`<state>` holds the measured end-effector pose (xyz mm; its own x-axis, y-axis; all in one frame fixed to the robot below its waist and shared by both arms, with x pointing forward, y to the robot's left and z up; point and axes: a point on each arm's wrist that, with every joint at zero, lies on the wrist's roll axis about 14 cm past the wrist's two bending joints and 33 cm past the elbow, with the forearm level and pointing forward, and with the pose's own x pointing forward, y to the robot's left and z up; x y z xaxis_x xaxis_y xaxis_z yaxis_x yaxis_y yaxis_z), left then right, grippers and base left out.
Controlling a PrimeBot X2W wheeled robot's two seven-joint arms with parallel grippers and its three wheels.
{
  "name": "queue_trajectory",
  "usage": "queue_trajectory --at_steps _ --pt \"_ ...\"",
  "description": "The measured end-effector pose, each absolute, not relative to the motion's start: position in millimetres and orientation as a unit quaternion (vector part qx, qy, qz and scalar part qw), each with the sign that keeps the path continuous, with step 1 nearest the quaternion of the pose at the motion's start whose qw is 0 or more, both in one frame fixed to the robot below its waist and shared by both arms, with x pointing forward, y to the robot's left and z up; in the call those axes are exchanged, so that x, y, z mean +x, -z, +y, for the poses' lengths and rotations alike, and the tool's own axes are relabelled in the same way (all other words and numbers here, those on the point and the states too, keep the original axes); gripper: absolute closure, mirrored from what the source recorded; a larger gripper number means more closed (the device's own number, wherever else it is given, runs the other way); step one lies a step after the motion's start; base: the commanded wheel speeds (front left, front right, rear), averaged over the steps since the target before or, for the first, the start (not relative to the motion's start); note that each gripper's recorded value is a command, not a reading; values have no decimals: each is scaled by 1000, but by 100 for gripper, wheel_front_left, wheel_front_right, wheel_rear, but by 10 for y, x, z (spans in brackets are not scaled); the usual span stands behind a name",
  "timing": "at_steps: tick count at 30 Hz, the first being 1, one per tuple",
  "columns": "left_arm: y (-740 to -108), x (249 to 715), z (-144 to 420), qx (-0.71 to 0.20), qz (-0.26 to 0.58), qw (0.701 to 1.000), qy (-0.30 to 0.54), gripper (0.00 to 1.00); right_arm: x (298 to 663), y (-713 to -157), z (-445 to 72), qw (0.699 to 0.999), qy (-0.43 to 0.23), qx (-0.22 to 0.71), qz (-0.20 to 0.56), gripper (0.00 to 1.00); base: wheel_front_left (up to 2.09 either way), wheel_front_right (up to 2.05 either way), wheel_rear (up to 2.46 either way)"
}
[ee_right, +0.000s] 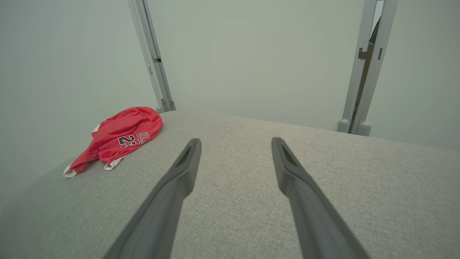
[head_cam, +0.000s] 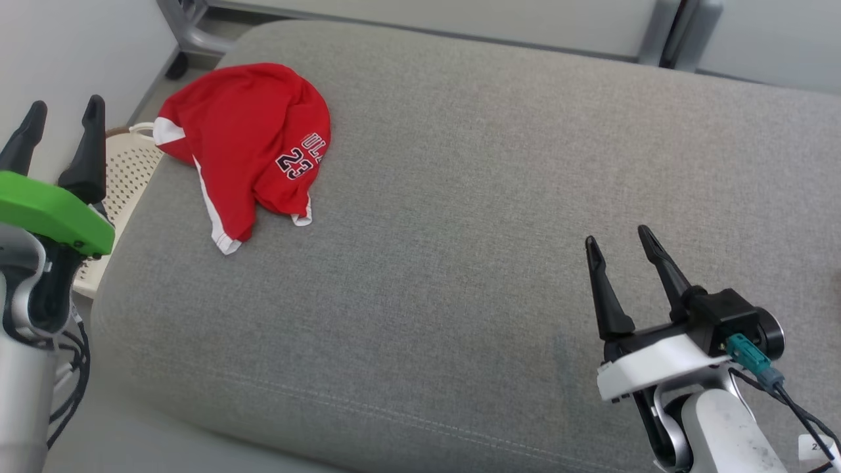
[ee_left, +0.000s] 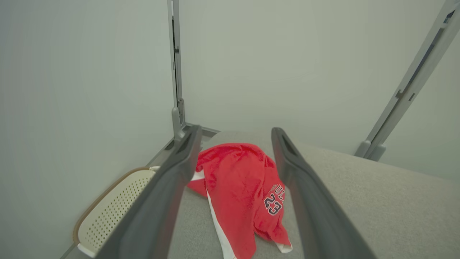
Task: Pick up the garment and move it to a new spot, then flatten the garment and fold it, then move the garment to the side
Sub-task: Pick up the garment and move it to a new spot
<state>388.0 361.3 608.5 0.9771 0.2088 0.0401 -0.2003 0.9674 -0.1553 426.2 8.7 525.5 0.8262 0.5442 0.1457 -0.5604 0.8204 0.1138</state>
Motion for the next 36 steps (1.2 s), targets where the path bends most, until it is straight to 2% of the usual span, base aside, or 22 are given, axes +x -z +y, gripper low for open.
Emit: queue_trajectory --at_steps 6,12,16,27,28,30,31,36 --pt "-5512 4323 3679 -120 100 983 -100 0 4438 -5131 29 956 -279 78 -45 0 0 0 0" --pt "-4865 4561 3608 -169 225 954 -100 0 4593 -4921 -81 962 -262 74 -27 0 0 0 0" --pt "-4549 4667 3498 -192 276 937 -91 0 4682 -4772 -159 965 -250 72 -14 0 0 0 0" --pt "-3562 4519 3350 -241 398 878 -114 0 4852 -4363 -245 969 -237 66 26 0 0 0 0" --pt "-3499 4493 3350 -243 405 873 -119 14 4859 -4337 -256 969 -236 65 29 0 0 0 0" --pt "-3419 4464 3367 -242 414 868 -125 93 4872 -4301 -283 970 -233 64 33 0 0 0 0" --pt "-3404 4471 3376 -241 413 869 -128 100 4877 -4291 -296 970 -231 63 34 0 0 0 0" --pt "-3392 4459 3420 -232 412 870 -136 100 4897 -4295 -310 971 -229 60 33 0 0 0 0"
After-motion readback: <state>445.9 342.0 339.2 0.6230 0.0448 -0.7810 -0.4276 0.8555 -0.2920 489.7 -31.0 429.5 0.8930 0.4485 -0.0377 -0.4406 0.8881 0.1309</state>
